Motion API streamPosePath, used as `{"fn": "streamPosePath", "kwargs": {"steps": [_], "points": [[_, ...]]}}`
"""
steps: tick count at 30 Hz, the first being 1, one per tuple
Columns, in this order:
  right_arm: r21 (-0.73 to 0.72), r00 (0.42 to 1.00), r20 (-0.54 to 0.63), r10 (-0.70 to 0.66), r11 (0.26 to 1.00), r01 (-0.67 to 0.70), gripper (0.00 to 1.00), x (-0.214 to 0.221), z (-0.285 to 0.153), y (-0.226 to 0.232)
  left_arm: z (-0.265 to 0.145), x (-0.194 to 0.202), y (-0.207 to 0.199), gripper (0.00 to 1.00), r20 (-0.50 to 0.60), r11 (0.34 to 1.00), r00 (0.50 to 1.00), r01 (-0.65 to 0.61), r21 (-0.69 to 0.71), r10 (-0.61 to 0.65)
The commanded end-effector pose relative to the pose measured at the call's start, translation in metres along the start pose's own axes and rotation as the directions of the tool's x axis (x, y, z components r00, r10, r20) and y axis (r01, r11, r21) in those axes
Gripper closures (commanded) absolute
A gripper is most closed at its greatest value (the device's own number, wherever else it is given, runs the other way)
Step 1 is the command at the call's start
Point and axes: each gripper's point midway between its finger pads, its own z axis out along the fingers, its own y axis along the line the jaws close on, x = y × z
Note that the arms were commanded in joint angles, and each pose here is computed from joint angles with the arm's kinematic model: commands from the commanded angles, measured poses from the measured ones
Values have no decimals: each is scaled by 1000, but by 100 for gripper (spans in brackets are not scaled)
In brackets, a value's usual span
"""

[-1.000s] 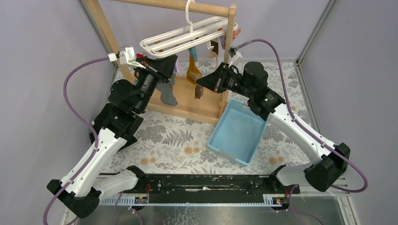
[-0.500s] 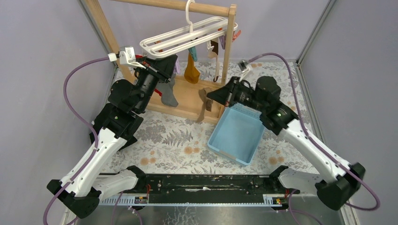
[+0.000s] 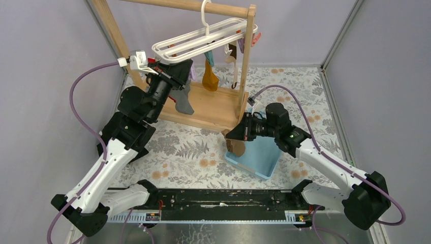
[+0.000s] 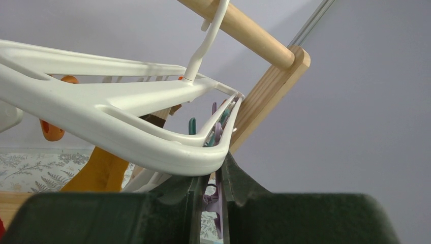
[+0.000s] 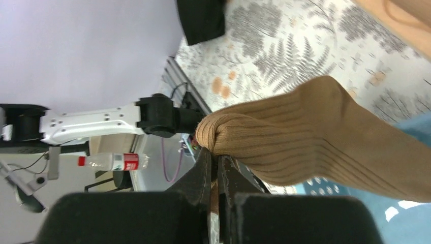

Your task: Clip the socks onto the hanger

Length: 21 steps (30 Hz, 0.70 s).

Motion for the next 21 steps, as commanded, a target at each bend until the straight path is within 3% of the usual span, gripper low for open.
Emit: {"fn": "streamPosePath", "kwargs": {"steps": [1, 6, 13, 21], "points": [[-243, 992, 89, -90, 964, 109, 100, -29, -18, 71, -6, -2, -4, 100, -4, 1000, 1000, -8, 18, 8], [-327, 984, 126, -127, 931, 162, 100, -48, -37, 116, -6, -2, -2, 100, 2, 1000, 1000, -8, 12, 8], [-417, 986, 55, -160, 893, 168, 100, -48, -11, 149, -5, -1, 0, 100, 1, 1000, 1000, -11, 8, 11], [-348, 996, 11, -91, 933, 89, 100, -27, 5, 108, -9, -6, 4, 100, 12, 999, 999, -35, -15, 35]]}}
